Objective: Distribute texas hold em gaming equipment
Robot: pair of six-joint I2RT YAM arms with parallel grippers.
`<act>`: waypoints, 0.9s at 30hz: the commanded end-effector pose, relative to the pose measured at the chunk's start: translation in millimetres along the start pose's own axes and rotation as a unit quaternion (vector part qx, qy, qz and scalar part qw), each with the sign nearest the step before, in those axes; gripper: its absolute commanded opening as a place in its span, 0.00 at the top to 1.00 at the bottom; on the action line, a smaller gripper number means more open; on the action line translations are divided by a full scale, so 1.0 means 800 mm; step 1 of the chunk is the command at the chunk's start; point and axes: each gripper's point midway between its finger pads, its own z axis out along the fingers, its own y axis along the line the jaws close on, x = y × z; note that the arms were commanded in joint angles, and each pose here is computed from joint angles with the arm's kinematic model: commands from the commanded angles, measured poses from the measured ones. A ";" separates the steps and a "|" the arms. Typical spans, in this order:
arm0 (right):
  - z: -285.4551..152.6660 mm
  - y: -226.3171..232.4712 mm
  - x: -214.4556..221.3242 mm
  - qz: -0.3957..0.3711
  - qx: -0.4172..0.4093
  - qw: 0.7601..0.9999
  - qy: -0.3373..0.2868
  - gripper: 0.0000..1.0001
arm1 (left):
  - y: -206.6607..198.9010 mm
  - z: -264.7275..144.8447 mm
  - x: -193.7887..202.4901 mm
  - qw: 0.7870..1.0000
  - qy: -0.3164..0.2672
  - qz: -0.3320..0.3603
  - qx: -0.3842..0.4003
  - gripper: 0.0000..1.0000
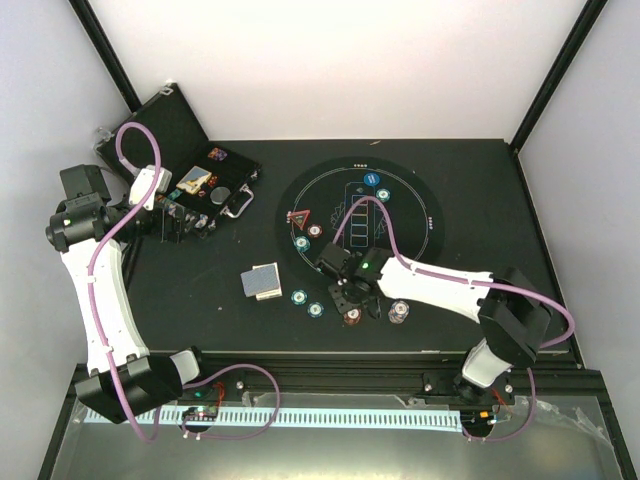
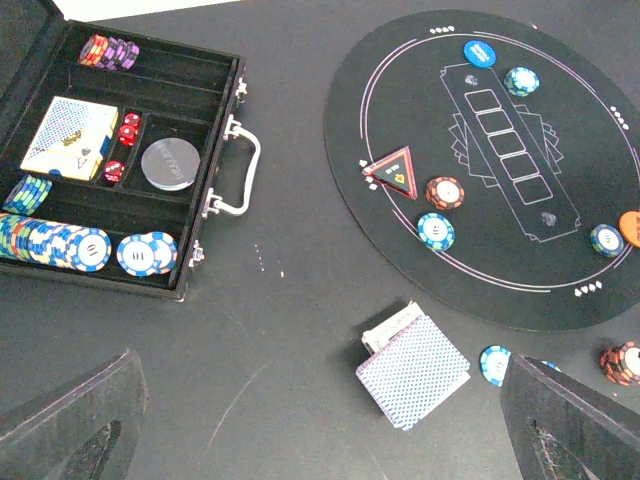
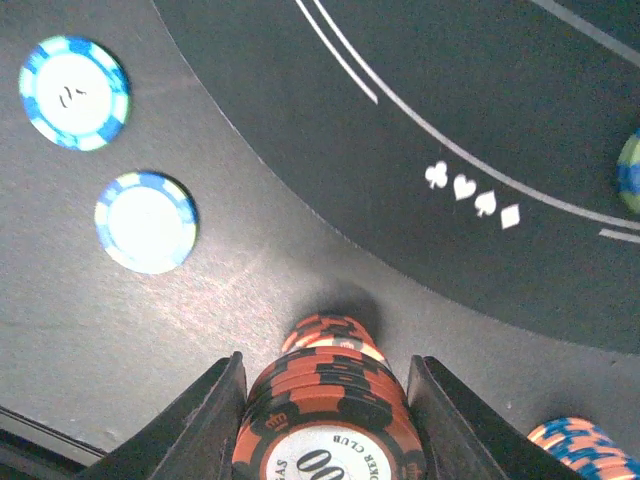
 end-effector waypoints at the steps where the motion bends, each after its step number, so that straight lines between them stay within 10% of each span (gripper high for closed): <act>1: -0.032 -0.006 -0.035 -0.011 0.017 0.999 -0.037 0.63 | -0.009 -0.016 -0.017 1.000 -0.025 0.015 0.000 0.01; 15: -0.007 -0.134 -0.262 0.096 0.070 0.988 -0.098 0.64 | -0.007 -0.013 -0.015 1.000 -0.021 0.005 0.003 0.01; 27: 0.086 -0.217 -0.325 0.144 0.100 0.982 -0.074 0.64 | -0.003 -0.020 -0.020 1.000 -0.021 0.016 -0.014 0.01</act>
